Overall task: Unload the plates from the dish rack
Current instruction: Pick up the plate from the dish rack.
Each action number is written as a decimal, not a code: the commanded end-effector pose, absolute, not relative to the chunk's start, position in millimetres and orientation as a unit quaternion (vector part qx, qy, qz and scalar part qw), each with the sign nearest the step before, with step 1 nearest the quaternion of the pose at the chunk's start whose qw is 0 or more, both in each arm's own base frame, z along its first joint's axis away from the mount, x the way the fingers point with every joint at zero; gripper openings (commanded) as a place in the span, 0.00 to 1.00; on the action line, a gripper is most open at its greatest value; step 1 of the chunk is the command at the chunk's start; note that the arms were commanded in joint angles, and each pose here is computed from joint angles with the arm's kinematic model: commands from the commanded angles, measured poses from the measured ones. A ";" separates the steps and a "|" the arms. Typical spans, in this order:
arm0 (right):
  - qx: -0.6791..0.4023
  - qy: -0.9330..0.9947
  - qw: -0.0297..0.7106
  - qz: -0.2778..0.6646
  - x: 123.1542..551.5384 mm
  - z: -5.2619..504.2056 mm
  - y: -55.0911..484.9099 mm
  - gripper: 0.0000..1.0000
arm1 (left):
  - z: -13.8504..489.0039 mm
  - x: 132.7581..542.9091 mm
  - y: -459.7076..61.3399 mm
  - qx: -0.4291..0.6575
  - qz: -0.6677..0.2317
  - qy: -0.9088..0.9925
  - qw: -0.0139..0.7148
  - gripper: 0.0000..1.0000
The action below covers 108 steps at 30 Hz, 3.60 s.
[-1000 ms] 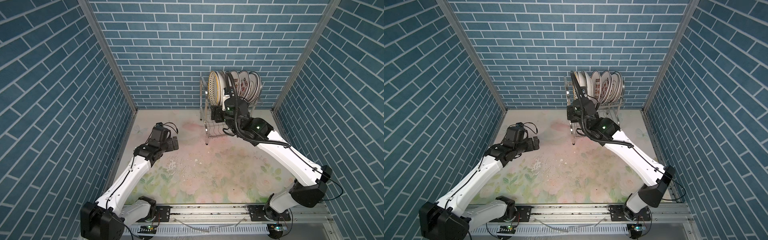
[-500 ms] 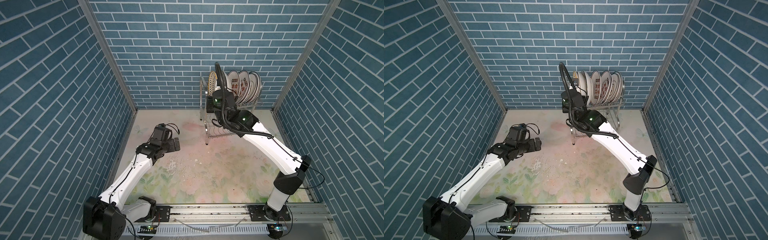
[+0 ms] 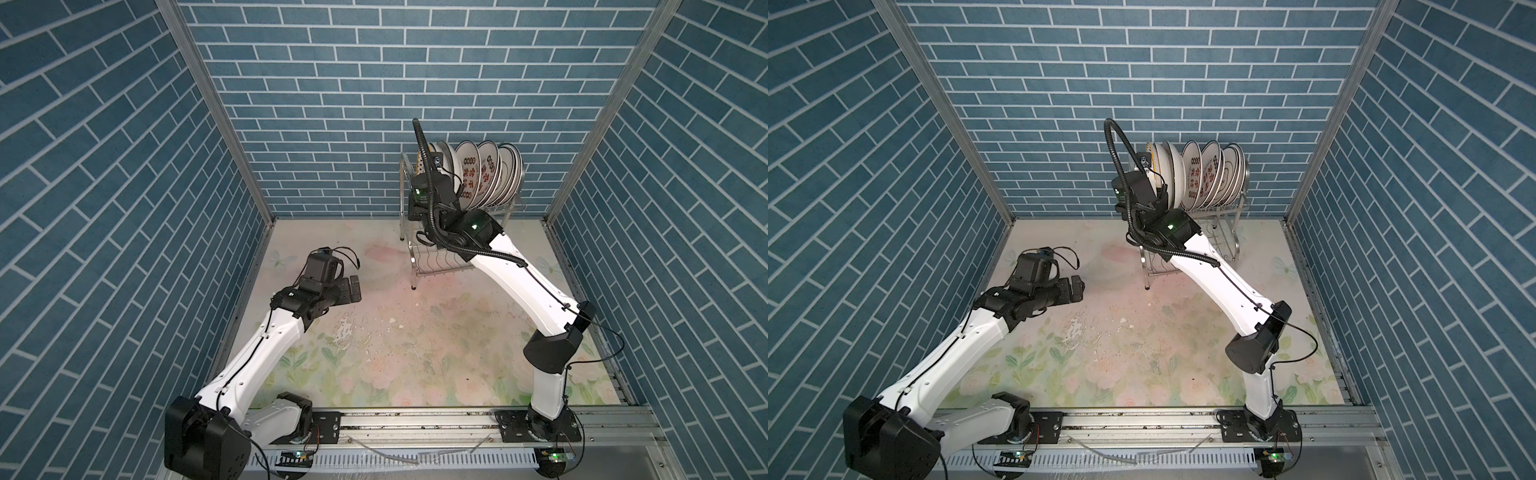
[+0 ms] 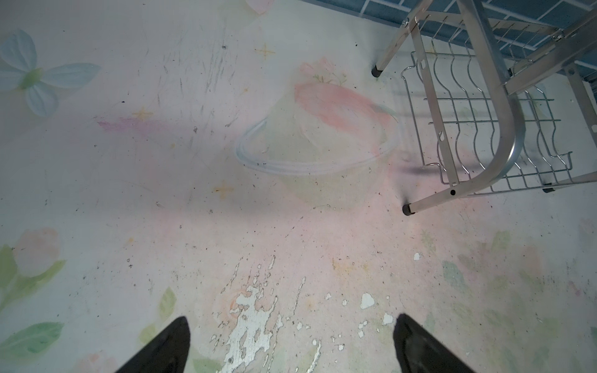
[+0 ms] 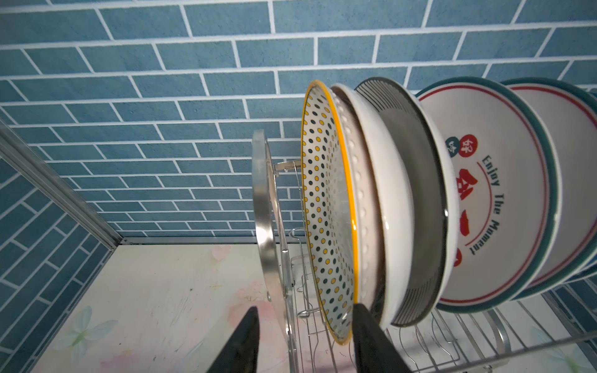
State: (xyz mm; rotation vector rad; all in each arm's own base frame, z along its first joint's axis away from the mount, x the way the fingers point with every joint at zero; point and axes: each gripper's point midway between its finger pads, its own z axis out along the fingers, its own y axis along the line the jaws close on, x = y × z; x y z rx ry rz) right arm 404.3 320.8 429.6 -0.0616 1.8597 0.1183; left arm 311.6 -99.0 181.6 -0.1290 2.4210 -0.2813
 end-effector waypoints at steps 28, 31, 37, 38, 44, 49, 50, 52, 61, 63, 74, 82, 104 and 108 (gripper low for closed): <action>0.025 0.814 0.577 0.058 434.2 425.8 301.6 0.40 | 190.5 312.8 -104.8 -0.040 -0.127 0.927 0.351 0.99; 0.029 0.813 0.579 0.045 437.0 424.5 299.7 0.37 | 193.0 312.1 -104.3 -0.040 -0.127 0.925 0.355 0.99; 0.027 0.814 0.579 0.021 442.4 418.1 299.3 0.33 | 194.0 311.0 -104.7 -0.040 -0.131 0.925 0.355 0.99; 0.025 0.815 0.579 0.017 443.3 416.7 299.4 0.33 | 193.4 310.9 -104.6 -0.040 -0.130 0.925 0.354 0.99; 0.018 0.813 0.582 -0.015 448.0 408.3 301.1 0.27 | 193.9 309.8 -104.3 -0.042 -0.131 0.925 0.354 0.99; 0.011 0.800 0.598 -0.049 448.5 408.5 308.3 0.25 | 194.5 308.7 -104.0 -0.044 -0.132 0.925 0.355 0.99; 0.010 0.796 0.602 -0.057 448.5 409.3 309.8 0.24 | 194.9 308.6 -103.9 -0.045 -0.132 0.924 0.355 0.99; 0.009 0.790 0.609 -0.071 447.8 411.2 312.0 0.22 | 194.5 308.1 -103.7 -0.045 -0.132 0.924 0.355 0.99; 0.023 0.779 0.620 -0.093 454.5 403.5 319.0 0.13 | 196.8 304.9 -102.1 -0.047 -0.132 0.924 0.355 0.99; 0.022 0.780 0.619 -0.089 454.9 401.3 322.0 0.11 | 198.0 304.3 -101.1 -0.048 -0.130 0.924 0.356 0.99; 0.017 0.772 0.628 -0.092 453.7 407.2 326.6 0.00 | 199.7 303.7 -100.5 -0.051 -0.131 0.923 0.357 0.99; 0.023 0.749 0.652 -0.115 448.3 424.1 330.5 0.00 | 200.6 303.9 -101.2 -0.049 -0.131 0.924 0.357 0.99; 0.134 0.685 0.698 -0.161 433.0 476.2 291.7 0.00 | 201.3 302.9 -102.9 -0.052 -0.140 0.922 0.358 0.99; 0.149 0.671 0.707 -0.165 431.5 485.5 288.3 0.00 | 199.9 302.5 -103.2 -0.052 -0.141 0.922 0.358 0.99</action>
